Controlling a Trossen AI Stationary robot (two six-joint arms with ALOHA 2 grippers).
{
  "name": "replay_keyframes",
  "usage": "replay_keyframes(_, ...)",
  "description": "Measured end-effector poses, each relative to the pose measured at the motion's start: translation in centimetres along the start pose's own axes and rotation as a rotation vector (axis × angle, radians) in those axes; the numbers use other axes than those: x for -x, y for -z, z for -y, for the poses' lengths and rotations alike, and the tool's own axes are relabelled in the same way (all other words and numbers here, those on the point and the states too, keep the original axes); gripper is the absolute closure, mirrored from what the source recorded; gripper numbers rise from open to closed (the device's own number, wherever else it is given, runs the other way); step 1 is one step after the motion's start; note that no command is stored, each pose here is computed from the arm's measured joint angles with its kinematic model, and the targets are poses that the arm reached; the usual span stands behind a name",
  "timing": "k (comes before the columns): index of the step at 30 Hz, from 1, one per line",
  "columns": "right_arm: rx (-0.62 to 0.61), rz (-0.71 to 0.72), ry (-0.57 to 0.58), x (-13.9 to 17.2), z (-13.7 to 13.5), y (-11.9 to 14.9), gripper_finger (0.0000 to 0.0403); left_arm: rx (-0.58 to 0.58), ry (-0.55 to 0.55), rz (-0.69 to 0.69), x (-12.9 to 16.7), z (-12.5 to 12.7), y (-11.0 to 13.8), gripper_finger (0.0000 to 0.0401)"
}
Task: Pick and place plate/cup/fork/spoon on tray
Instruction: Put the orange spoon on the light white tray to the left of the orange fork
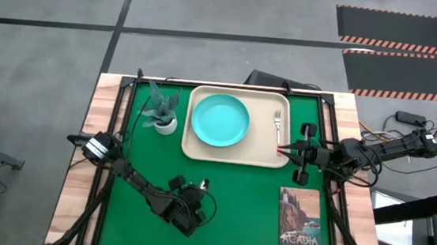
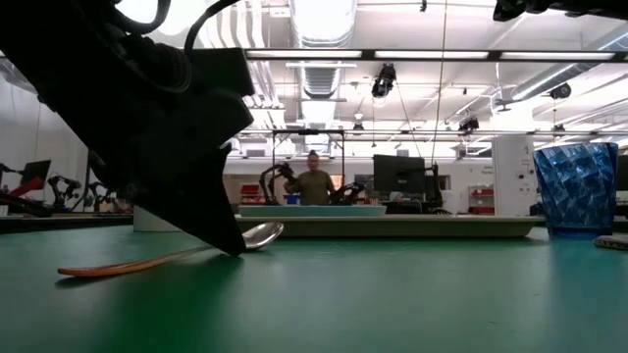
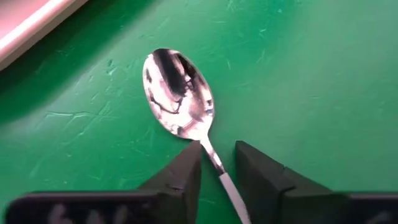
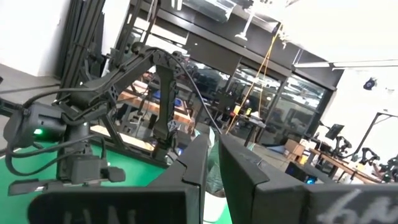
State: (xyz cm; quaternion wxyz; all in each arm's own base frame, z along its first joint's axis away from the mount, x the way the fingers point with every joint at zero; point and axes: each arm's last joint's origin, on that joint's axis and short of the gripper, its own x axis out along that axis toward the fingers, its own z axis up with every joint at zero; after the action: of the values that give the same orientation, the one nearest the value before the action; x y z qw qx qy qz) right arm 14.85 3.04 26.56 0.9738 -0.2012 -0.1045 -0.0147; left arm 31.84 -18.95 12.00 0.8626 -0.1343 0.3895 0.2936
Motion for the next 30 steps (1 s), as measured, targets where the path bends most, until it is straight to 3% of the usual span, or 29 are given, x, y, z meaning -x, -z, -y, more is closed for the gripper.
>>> replay_keyframes(6, -0.027, 0.0, -0.001, 0.0, 0.0, 0.0, 0.037, 0.009, 0.016, 0.006, 0.0, 0.1, 0.2, 0.0393)
replay_keyframes(18, -0.049, 0.0, -0.002, 0.0, 0.0, 0.0, 0.0369, -0.045, 0.029, 0.064, 1.3, 0.0, -0.9, 0.0398)
replay_keyframes(24, -0.054, 0.0, -0.002, 0.0, 0.0, 0.0, 0.0369, -0.079, 0.053, 0.177, 3.3, 0.0, -2.7, 0.0398)
replay_keyframes(30, -0.054, -0.002, -0.001, 0.0, 0.0, 0.0, 0.0369, -0.196, 0.058, 0.4, 5.3, 0.7, -5.0, 0.0399)
